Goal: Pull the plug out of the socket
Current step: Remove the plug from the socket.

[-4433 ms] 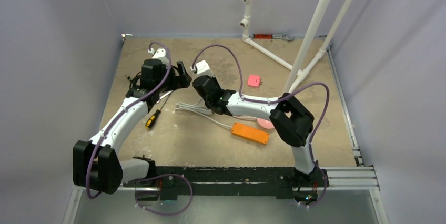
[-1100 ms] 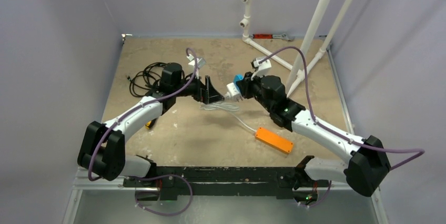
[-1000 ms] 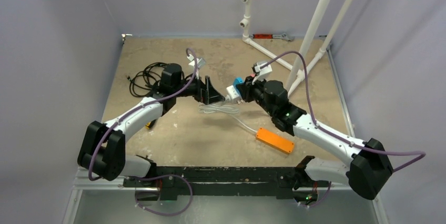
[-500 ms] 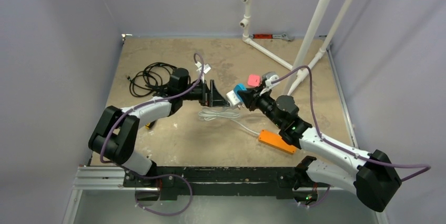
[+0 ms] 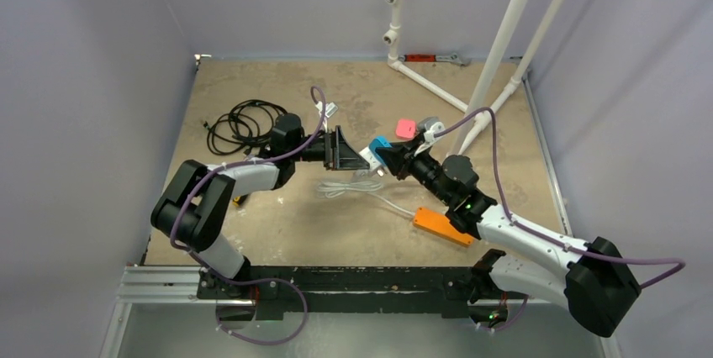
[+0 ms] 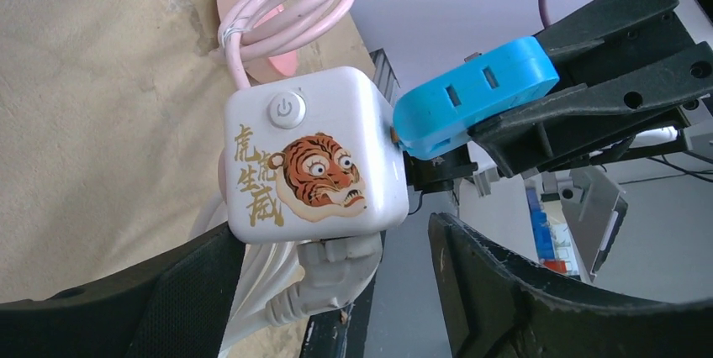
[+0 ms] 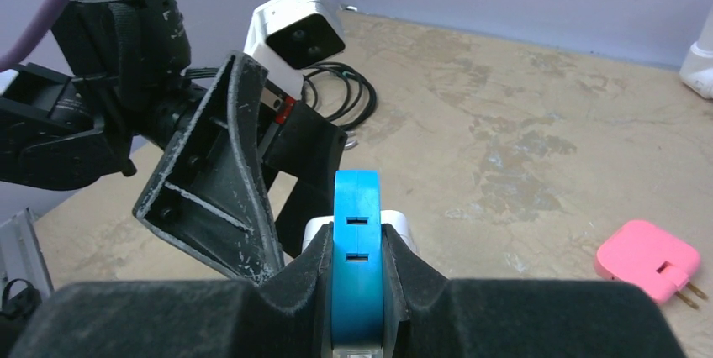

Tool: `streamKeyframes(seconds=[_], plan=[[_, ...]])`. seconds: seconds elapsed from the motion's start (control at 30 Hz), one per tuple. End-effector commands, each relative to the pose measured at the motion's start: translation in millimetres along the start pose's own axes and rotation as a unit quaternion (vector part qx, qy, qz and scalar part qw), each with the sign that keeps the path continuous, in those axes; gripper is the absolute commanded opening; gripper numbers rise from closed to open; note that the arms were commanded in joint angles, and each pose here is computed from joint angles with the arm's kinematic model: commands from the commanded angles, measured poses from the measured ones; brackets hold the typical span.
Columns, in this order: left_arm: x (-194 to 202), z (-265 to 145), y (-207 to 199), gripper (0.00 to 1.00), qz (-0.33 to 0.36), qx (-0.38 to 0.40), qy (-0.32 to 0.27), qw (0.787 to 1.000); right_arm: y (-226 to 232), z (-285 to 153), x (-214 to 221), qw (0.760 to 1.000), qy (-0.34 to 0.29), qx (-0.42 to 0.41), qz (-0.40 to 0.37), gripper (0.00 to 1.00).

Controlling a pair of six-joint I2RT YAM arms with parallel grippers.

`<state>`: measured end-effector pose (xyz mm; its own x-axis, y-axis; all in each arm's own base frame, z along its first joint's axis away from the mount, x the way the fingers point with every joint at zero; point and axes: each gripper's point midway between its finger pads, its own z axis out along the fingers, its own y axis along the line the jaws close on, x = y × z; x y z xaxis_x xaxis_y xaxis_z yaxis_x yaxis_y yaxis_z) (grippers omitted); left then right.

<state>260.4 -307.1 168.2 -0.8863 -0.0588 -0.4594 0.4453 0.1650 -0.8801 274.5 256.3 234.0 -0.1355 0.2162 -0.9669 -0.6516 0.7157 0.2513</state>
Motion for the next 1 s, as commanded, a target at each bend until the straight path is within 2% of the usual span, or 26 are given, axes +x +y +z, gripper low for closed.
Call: streamKeyframes(seconds=[0.0, 0.17, 0.33, 0.47, 0.53, 0.67, 0.83, 0.97], plan=[[-2, 1, -6, 0.77, 0.009, 0.020, 0.001, 1.000, 29, 0, -63, 0.992, -0.111, -0.062, 0.004, 0.00], [-1, 2, -3, 0.72, 0.002, 0.015, 0.002, 1.000, 33, -1, -61, 0.991, -0.107, -0.074, 0.000, 0.00], [-2, 2, -2, 0.55, 0.000, 0.013, 0.002, 1.000, 35, 5, -55, 0.992, -0.092, -0.081, -0.007, 0.00], [-1, 2, -2, 0.38, -0.002, 0.012, 0.002, 1.000, 34, 7, -51, 0.993, -0.085, -0.080, -0.011, 0.00], [-1, 3, 0, 0.23, -0.004, 0.011, 0.003, 1.000, 32, 7, -52, 0.993, -0.086, -0.076, -0.012, 0.00], [0, 3, 5, 0.00, -0.012, 0.006, 0.003, 1.000, 31, 6, -52, 0.993, -0.088, -0.072, -0.013, 0.00], [-2, 2, 18, 0.00, -0.028, -0.016, -0.006, 0.999, 27, 6, -51, 0.994, -0.091, -0.061, -0.012, 0.00], [-2, -3, 44, 0.00, -0.033, -0.076, -0.004, 0.997, 23, 3, -53, 0.994, -0.099, -0.048, -0.006, 0.00]])
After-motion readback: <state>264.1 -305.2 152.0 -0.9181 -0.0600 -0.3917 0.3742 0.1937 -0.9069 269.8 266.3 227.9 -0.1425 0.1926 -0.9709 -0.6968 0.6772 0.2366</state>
